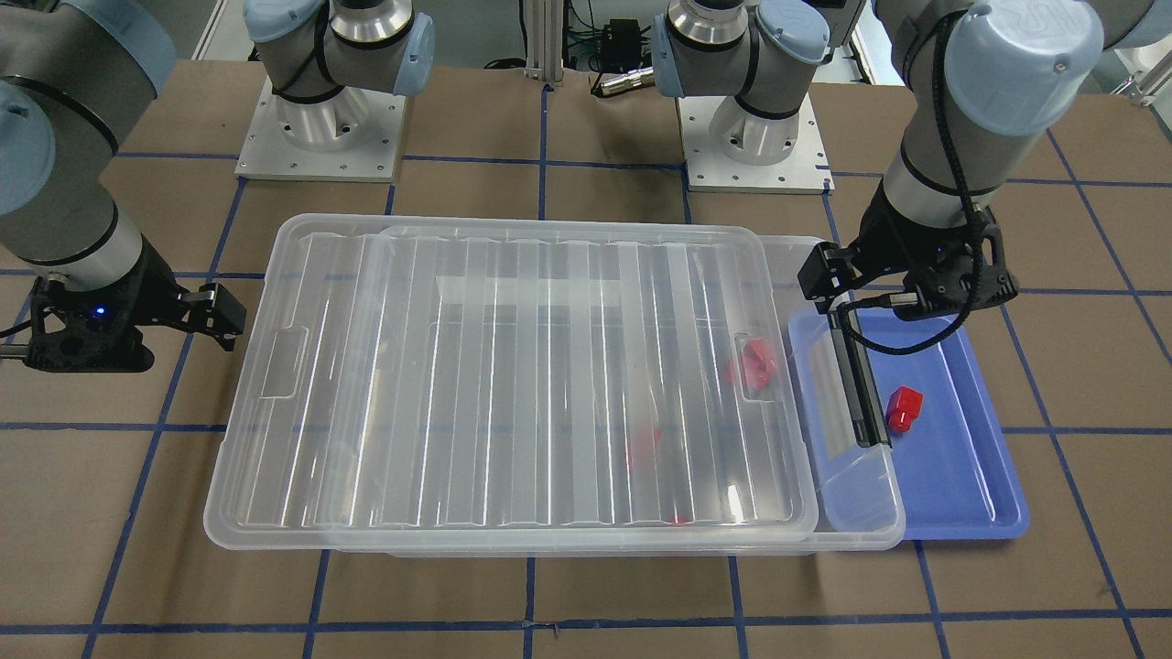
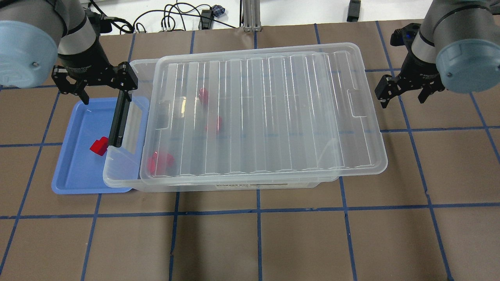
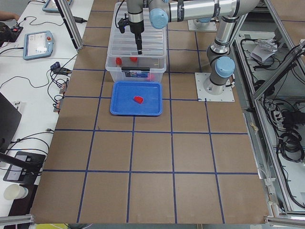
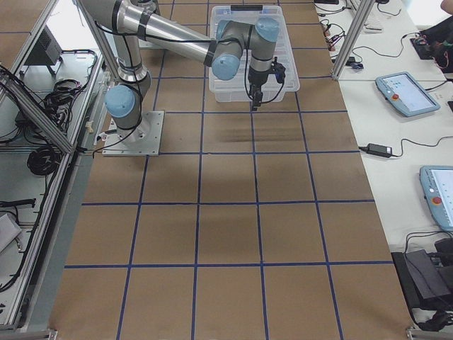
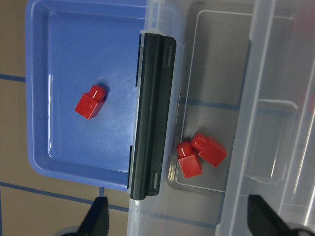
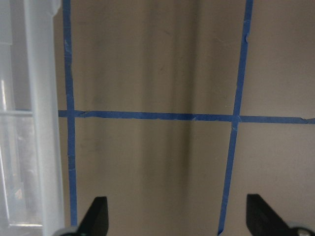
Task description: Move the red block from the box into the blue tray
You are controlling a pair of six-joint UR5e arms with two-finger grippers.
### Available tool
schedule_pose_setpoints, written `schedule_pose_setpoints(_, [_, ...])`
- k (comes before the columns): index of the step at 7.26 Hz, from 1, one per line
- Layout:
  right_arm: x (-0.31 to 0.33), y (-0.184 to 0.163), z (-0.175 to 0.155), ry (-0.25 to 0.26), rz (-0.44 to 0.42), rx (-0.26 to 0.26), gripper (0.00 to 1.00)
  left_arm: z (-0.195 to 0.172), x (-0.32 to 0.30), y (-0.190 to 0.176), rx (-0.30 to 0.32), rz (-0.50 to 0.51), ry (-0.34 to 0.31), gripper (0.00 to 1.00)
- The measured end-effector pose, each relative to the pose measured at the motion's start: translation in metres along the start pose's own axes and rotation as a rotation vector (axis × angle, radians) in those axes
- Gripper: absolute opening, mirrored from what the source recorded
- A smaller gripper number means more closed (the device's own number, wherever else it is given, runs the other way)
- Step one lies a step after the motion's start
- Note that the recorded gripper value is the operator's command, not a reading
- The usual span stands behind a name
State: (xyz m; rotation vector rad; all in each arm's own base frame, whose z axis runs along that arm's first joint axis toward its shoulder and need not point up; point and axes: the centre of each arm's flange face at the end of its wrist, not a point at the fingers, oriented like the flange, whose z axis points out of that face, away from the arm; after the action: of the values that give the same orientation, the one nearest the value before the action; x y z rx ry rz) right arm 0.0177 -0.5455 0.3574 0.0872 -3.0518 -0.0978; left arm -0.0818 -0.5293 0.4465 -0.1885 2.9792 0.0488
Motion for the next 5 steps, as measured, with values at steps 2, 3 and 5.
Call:
schedule_pose_setpoints(2, [-0.009, 0.000, 0.004, -0.057, 0.000, 0.004, 1.00, -0.012, 0.025, 0.012, 0.028, 0.038, -0.041, 1.00])
schedule_pose_setpoints(3, [-0.015, 0.000, 0.004, -0.071, -0.007, 0.008, 1.00, -0.023, 0.035, 0.022, 0.046, 0.052, -0.054, 1.00])
schedule_pose_setpoints(5, [-0.041, -0.002, 0.000, -0.074, -0.021, 0.020, 1.00, -0.040, 0.043, 0.033, 0.075, 0.057, -0.010, 1.00])
